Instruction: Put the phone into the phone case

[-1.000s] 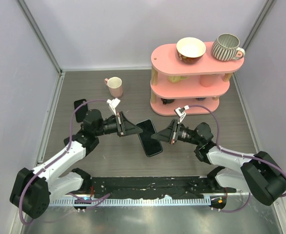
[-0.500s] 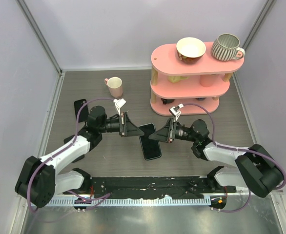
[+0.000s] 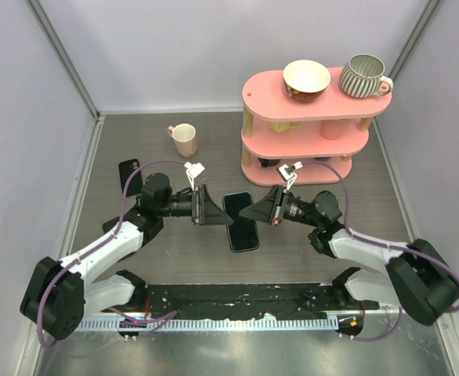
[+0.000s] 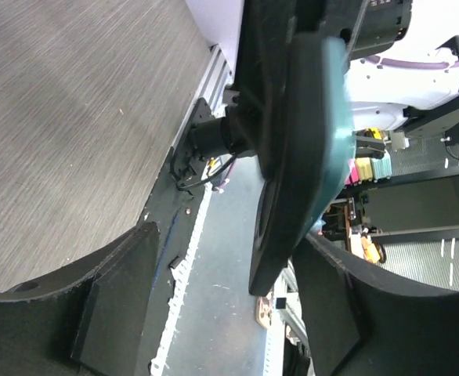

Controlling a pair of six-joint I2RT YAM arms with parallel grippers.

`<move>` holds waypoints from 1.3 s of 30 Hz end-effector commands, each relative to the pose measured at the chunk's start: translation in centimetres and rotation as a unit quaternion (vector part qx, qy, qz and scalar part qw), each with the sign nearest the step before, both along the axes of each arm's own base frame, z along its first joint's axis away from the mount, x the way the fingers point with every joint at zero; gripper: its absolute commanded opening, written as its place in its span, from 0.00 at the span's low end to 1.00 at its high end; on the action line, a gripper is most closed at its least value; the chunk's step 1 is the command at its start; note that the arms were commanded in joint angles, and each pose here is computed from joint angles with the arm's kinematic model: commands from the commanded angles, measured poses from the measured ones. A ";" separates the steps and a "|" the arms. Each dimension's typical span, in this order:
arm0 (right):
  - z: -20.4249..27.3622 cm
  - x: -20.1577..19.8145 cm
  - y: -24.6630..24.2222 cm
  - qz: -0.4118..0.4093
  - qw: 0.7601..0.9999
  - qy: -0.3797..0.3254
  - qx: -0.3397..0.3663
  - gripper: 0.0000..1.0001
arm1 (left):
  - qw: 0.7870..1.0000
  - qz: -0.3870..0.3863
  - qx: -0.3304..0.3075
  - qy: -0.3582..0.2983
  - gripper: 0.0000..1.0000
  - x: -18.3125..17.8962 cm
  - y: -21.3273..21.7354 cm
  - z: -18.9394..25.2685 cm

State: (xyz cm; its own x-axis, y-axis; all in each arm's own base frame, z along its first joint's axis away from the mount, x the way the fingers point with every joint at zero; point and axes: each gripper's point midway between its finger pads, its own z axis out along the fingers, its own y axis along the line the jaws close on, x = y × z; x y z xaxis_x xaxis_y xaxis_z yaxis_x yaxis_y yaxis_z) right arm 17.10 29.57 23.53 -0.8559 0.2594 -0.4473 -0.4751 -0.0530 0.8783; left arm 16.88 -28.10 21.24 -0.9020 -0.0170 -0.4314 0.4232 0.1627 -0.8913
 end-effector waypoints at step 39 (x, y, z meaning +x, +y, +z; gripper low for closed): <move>13.0 -0.1 -1.4 -0.075 0.988 -0.121 0.054 0.27 | 0.988 -0.116 -0.002 -0.102 0.00 -3.9 -2.4 0.7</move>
State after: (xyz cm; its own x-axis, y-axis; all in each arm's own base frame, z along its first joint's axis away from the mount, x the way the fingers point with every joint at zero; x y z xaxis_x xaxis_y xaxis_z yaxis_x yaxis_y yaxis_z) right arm 18.11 28.94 28.52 -0.7699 0.3491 -0.5342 -0.5387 0.0931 0.8373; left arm 13.61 -30.62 22.80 -0.7558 0.1271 -0.6424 0.6500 0.0265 -0.7595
